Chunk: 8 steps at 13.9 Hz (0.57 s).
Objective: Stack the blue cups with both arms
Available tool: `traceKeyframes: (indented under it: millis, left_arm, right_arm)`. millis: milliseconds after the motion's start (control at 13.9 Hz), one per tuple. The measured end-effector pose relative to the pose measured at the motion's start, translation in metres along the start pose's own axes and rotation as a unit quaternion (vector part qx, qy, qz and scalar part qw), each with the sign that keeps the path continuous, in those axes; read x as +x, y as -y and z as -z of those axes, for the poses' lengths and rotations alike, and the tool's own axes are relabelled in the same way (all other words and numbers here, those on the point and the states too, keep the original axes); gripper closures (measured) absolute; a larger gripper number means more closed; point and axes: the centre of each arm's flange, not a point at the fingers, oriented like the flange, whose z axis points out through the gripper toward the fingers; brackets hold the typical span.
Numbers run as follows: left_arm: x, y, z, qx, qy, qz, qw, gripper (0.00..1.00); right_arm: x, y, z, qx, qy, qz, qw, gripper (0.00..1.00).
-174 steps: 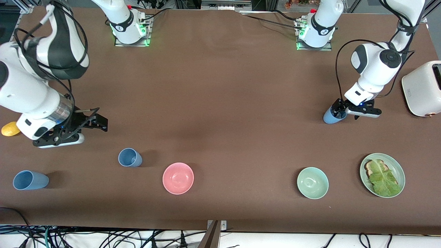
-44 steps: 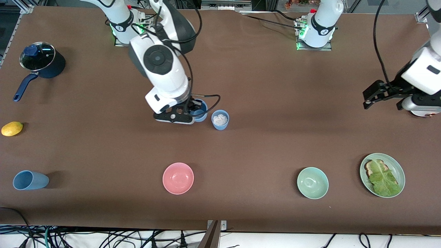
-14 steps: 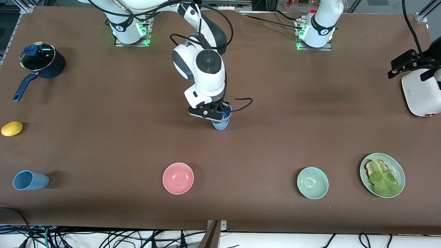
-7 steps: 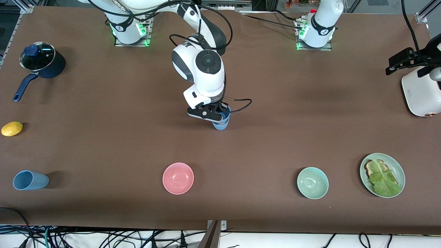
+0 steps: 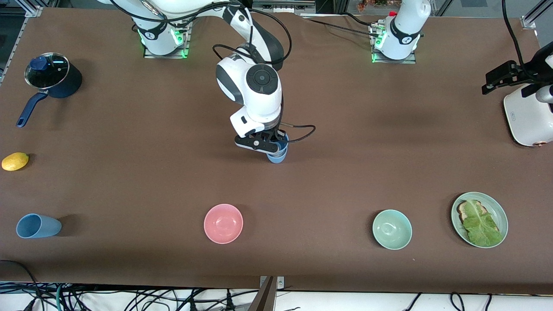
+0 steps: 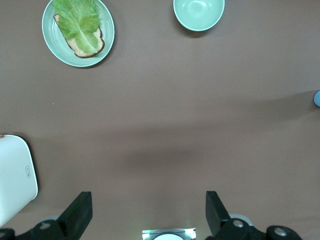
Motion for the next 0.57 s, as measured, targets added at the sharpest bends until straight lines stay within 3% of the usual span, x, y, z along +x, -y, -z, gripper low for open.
traceKeyframes:
  millis: [287, 431, 575]
  left_arm:
    - [0.001, -0.002, -0.001, 0.000, 0.002, -0.002, 1.000, 0.00]
    - [0.001, -0.003, -0.002, 0.000, 0.004, -0.002, 1.000, 0.00]
    - [0.001, -0.003, -0.002, 0.000, 0.005, -0.002, 1.000, 0.00]
  right_arm:
    - [0.006, -0.002, 0.007, 0.006, -0.006, -0.005, 1.000, 0.40]
    - [0.023, -0.013, 0.033, 0.022, -0.014, -0.014, 1.000, 0.19]
    - [0.047, -0.042, 0.075, 0.035, -0.002, -0.005, 0.999, 0.13]
